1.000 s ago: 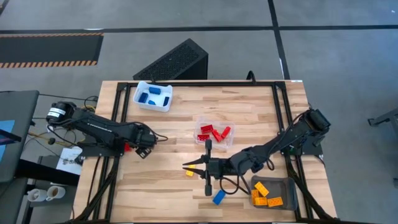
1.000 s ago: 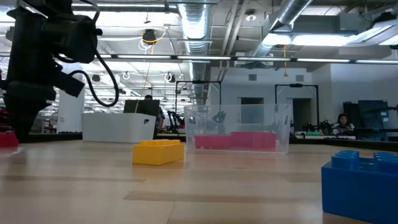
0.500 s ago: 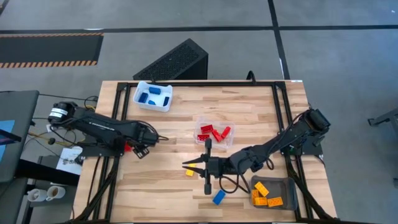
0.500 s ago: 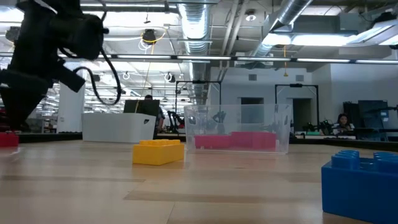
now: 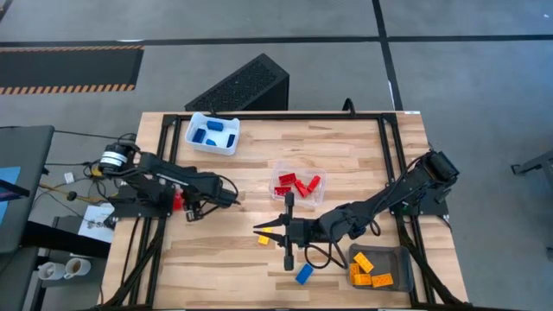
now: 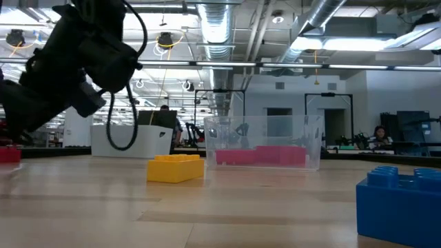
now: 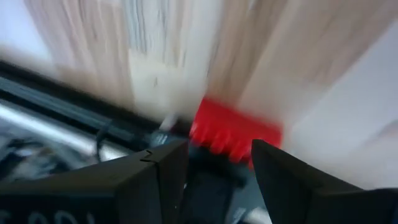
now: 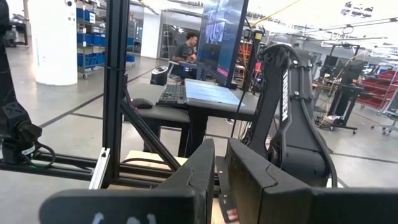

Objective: Sort & place blocks by color
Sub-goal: Put the red game piece into the transparent bin

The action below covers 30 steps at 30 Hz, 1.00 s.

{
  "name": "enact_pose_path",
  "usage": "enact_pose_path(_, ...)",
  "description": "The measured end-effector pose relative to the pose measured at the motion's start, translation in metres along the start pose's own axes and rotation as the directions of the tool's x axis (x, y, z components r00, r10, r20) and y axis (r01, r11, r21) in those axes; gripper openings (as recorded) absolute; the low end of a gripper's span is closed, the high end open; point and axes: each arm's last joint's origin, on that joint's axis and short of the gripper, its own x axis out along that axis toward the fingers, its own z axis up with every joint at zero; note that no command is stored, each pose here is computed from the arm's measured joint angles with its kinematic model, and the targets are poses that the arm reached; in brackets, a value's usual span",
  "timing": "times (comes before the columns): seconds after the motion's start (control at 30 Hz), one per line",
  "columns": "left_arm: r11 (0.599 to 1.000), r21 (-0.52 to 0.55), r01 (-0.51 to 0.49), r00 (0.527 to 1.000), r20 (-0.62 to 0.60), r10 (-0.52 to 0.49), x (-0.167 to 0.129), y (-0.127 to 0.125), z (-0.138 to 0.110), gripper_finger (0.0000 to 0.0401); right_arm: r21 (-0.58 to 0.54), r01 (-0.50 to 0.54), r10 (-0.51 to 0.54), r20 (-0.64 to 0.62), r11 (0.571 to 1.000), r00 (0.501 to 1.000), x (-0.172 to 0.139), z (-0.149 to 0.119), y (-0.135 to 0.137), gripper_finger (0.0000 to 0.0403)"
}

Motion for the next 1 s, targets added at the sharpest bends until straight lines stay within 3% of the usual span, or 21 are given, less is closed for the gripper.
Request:
enact_pose_path(0.13, 0.992, 0.126, -0.026, 0.998, -0.058, 0.033, 0.002, 0.001, -0.004, 0.0173, -0.001, -0.001, 0.001, -0.001, 1.0, 1.0, 0.0, 0.0, 0.0, 0.0067)
enact_pose_path(0.23, 0.988, 0.157, -0.01, 0.998, -0.056, 0.019, 0.008, 0.001, -0.007, 0.0181, -0.004, -0.002, 0.002, -0.006, 1.0, 1.0, 0.0, -0.001, 0.001, 0.0067)
enact_pose_path(0.6, 0.992, 0.123, 0.024, 0.997, -0.073, -0.015, 0.034, 0.0, -0.009, 0.0204, -0.013, -0.005, 0.005, -0.019, 1.0, 1.0, 0.0, -0.002, 0.001, 0.0067)
enact_pose_path(1.0, 0.994, 0.088, 0.063, 0.997, -0.048, -0.059, 0.033, -0.006, -0.007, 0.0204, -0.006, -0.003, 0.003, -0.011, 1.0, 1.0, 0.0, -0.001, 0.0, 0.0067)
